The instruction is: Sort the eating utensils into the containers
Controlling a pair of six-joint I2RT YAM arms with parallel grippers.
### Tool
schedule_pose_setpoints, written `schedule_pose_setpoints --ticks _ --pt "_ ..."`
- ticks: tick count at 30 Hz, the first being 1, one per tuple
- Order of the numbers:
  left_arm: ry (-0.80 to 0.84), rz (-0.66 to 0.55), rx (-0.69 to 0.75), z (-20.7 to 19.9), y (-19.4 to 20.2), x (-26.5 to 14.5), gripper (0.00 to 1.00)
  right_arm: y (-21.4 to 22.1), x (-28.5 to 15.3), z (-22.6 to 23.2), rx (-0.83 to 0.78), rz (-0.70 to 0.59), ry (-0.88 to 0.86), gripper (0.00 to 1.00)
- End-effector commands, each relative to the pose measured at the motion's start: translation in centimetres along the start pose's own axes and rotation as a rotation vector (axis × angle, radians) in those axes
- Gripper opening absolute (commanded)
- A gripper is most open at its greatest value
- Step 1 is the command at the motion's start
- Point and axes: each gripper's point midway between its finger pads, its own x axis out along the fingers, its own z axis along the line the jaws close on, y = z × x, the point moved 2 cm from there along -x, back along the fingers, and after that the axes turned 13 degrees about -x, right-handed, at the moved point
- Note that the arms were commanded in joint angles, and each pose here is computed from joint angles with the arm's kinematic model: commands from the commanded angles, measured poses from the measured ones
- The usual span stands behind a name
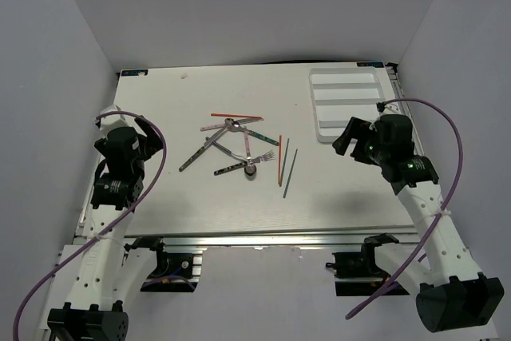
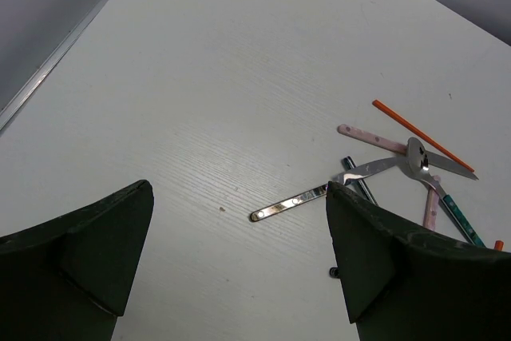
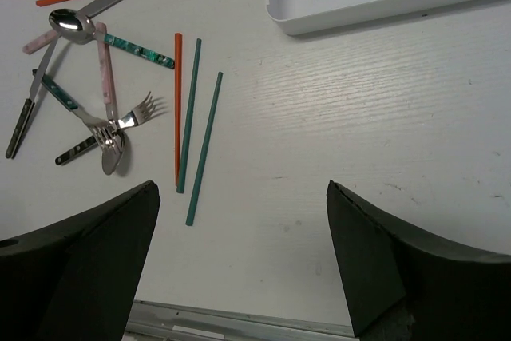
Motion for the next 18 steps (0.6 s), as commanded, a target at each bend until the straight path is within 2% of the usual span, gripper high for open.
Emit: schedule_pose_setpoints --ticks 1,3,7,8,9,10,11,12,13,15,18 --pt "0.016 -0.010 -0.009 -0.3 -0.1 0.0 0.98 -2.0 0.2 0.9 0.015 -0.049 -0.040 0.89" --pt "0.009 -0.014 -0.010 -0.2 -0.2 0.0 0.98 -2.3 0.1 1.7 0.033 -0.058 -0.085 0.89" --pt "0.007 -0.001 -0.007 -0.2 0.1 0.3 0.98 -3.4 -0.2 6.3 0.094 -0.132 -0.355 0.89" --pt "0.008 0.000 -0.007 -0.3 0.1 0.3 0.98 -3.2 0.0 7.2 0.116 -0.108 -0.378 0.89" --pt "0.008 0.005 -0.005 -0.3 0.3 0.4 0.98 -3.2 0.7 7.3 0.108 -0.102 -0.315 0.89" --pt "0.006 0.006 -0.005 -0.2 0.3 0.4 0.98 -1.6 1.9 9.7 0.051 -0.027 -0.318 0.89" --pt "0.006 0.006 -0.005 -0.3 0.3 0.4 0.98 -1.8 2.2 10.4 0.024 -0.004 -0.266 0.89" --pt "0.005 0.009 -0.003 -0.3 0.4 0.5 0.98 -1.6 3.2 9.9 0.008 0.007 -0.159 0.89" --pt "0.004 0.008 -0.003 -0.2 0.3 0.5 0.98 0.4 5.0 11.0 -0.032 0.100 -0.116 0.89" --pt "-0.007 0.012 0.000 0.0 0.5 0.6 0.98 0.8 6.2 9.7 -0.061 0.120 0.086 0.89" --pt "-0.011 0.023 0.006 0.0 0.7 0.8 0.98 4.2 8.3 10.5 -0.128 0.196 0.160 0.89"
